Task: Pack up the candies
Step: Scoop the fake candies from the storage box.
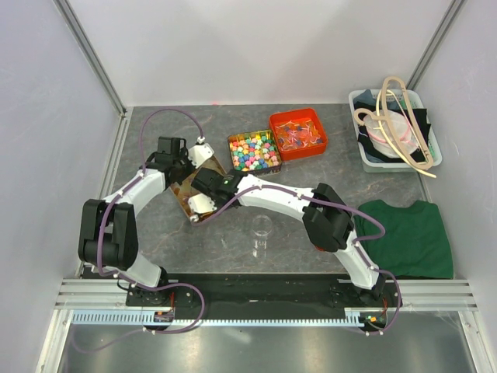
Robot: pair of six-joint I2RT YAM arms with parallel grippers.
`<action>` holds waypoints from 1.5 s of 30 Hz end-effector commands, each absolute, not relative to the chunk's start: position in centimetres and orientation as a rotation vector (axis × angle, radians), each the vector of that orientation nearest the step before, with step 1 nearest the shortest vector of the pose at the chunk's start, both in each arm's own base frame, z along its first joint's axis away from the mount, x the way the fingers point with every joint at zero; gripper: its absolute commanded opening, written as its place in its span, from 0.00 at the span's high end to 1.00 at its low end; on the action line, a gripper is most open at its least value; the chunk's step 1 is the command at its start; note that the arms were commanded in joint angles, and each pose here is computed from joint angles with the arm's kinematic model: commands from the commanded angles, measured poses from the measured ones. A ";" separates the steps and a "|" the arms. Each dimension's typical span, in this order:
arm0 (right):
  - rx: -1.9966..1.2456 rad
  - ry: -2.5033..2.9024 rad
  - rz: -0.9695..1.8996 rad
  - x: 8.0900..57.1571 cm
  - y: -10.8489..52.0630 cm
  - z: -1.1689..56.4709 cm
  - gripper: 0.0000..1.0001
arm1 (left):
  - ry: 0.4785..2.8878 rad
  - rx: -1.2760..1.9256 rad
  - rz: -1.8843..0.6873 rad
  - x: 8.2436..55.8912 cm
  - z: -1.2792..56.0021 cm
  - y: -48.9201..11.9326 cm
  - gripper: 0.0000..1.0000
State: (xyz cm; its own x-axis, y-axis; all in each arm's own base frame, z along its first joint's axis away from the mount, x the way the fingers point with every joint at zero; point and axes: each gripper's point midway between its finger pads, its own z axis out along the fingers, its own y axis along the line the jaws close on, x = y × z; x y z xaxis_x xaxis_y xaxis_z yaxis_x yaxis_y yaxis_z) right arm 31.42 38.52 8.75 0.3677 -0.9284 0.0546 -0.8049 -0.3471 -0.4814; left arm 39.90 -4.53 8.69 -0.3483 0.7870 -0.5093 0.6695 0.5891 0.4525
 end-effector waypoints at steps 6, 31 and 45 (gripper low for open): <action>-2.150 1.668 -0.189 29.5 39.0 7.3 1.00 | 2.056 1.022 0.165 40.6 10.6 -5.9 0.98; -1.723 1.789 0.220 30.8 40.0 10.4 1.00 | 2.192 0.876 0.117 40.2 7.7 -5.1 0.98; -1.644 1.776 0.302 31.3 39.1 13.3 1.00 | 2.250 0.776 0.047 41.0 7.0 -4.2 0.98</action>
State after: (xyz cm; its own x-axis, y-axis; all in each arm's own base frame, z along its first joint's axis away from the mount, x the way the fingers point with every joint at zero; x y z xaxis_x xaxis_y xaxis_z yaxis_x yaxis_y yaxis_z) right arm 30.54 37.35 7.59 0.0382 -0.8810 -0.4716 -0.9640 0.0918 -0.2496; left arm 38.34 -5.33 5.02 -0.5279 0.6177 -0.5829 0.6203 0.7492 0.2322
